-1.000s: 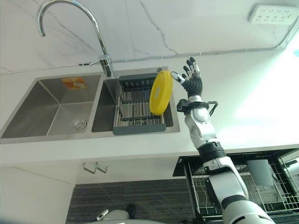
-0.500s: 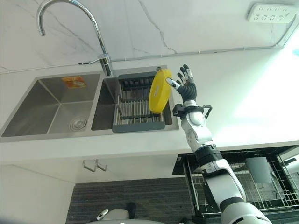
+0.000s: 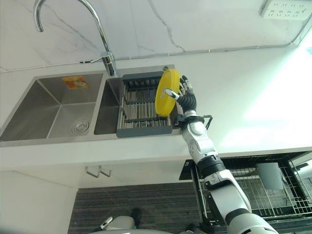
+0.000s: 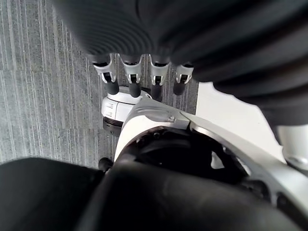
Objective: Place the dishes in the dishwasher.
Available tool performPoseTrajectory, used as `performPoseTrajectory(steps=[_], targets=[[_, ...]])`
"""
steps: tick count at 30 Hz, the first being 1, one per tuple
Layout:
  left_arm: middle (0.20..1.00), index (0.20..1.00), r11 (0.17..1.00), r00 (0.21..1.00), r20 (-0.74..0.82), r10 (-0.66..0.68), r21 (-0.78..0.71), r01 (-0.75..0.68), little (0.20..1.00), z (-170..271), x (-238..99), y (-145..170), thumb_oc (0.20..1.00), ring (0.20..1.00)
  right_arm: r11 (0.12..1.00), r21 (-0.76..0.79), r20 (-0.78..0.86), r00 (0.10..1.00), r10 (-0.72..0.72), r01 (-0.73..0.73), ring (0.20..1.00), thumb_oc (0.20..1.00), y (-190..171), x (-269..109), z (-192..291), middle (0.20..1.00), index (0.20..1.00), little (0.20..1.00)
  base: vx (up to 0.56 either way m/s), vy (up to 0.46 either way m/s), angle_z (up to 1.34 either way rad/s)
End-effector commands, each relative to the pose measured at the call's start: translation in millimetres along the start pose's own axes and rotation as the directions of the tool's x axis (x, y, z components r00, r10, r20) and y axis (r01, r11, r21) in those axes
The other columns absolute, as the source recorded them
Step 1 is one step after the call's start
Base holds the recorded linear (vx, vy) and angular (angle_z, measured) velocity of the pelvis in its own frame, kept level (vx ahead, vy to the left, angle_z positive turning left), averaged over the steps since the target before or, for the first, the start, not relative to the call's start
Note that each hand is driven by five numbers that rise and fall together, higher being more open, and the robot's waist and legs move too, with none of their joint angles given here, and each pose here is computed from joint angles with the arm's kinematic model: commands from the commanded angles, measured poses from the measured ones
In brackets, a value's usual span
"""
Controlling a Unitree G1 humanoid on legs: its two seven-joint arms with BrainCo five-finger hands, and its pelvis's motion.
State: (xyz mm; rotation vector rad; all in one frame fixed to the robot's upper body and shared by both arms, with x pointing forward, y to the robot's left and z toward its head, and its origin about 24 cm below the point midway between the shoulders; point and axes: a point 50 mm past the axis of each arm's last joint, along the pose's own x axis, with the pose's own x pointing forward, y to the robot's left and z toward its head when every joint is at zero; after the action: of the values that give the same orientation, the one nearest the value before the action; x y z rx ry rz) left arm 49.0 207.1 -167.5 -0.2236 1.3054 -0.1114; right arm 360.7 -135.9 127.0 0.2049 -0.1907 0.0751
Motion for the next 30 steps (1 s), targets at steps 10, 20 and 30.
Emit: performPoseTrajectory(steps=[10,20,30], targets=[[1.0,1.0,0.999,0.995,-0.098,-0.008,0.034,0.012,1.0,-16.1,0.4,-3.1,1.0,1.0,0.999,-0.032,0.065,0.997,0.028,-0.026,1.0,1.0,4.5,7.8,16.6,1.0,1.0,1.0,0.0,0.002,0.01],[1.0,1.0,0.999,0.995,-0.097,-0.012,0.045,0.016,1.0,-13.6,0.8,-3.4,1.0,1.0,0.999,-0.041,0.047,0.999,0.026,-0.024,1.0,1.0,0.7,8.4,13.9,1.0,1.0,1.0,0.0,0.002,0.0],[1.0,1.0,0.997,0.992,-0.125,-0.016,0.078,0.026,1.0,-12.8,0.2,-1.9,1.0,1.0,0.999,-0.048,0.049,0.999,0.006,-0.004,1.0,1.0,-1.4,14.8,17.5,1.0,1.0,1.0,0.01,-0.001,0.02]])
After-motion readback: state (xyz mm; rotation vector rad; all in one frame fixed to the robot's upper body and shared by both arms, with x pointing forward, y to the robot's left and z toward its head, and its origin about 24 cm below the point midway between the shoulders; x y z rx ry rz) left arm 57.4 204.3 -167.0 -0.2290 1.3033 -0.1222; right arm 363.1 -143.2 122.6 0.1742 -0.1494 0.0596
